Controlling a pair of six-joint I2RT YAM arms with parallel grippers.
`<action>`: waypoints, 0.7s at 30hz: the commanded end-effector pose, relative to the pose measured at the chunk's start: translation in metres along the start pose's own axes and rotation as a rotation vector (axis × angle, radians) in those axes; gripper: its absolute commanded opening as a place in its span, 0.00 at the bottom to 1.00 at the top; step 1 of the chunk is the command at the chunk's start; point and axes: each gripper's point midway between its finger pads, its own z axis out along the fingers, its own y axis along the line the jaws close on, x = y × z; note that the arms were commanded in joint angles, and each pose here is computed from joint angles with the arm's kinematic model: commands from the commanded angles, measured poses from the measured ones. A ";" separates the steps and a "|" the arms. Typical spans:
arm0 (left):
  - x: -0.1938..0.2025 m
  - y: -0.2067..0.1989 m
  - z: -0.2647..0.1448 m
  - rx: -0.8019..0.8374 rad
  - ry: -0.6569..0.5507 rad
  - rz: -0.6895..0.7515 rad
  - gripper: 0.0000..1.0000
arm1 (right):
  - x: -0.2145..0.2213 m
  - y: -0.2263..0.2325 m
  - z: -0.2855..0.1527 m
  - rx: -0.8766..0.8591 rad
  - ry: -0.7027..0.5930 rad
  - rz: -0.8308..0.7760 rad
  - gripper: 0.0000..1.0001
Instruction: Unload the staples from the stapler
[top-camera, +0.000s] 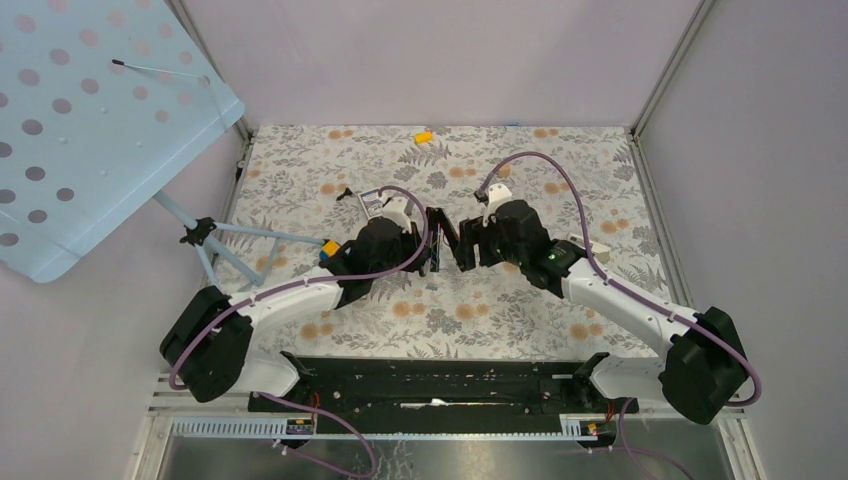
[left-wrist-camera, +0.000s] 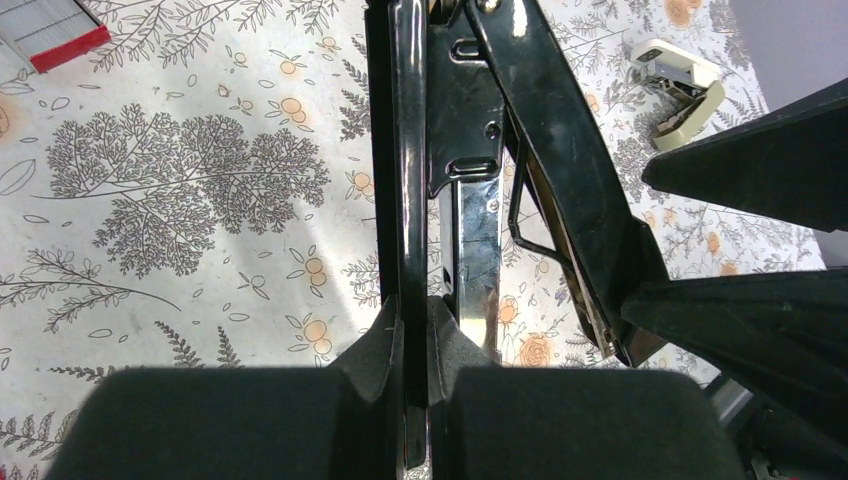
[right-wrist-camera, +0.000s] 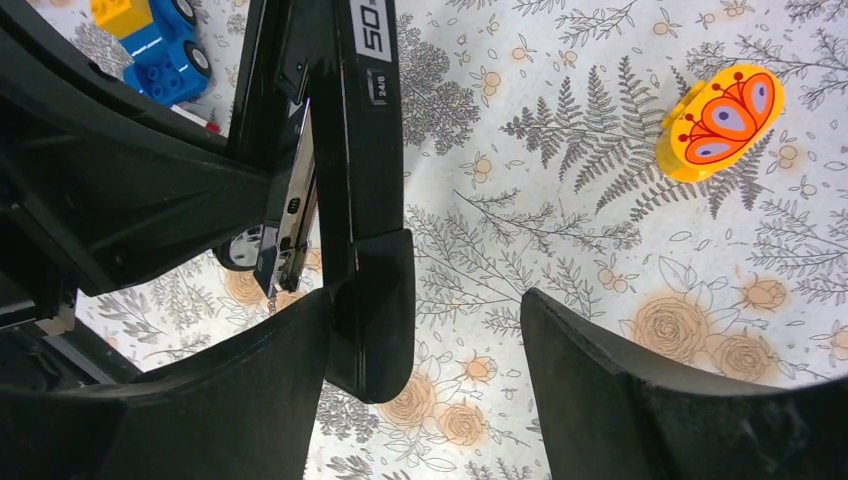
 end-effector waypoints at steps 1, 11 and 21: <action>-0.047 -0.038 -0.017 0.184 -0.162 -0.031 0.00 | -0.031 0.010 -0.006 -0.022 -0.090 0.089 0.74; -0.042 -0.023 -0.016 0.134 -0.149 -0.037 0.00 | -0.051 -0.023 -0.028 0.166 -0.178 0.098 0.61; -0.043 -0.023 -0.012 0.134 -0.142 -0.047 0.00 | -0.015 -0.005 0.002 0.054 0.010 0.032 0.44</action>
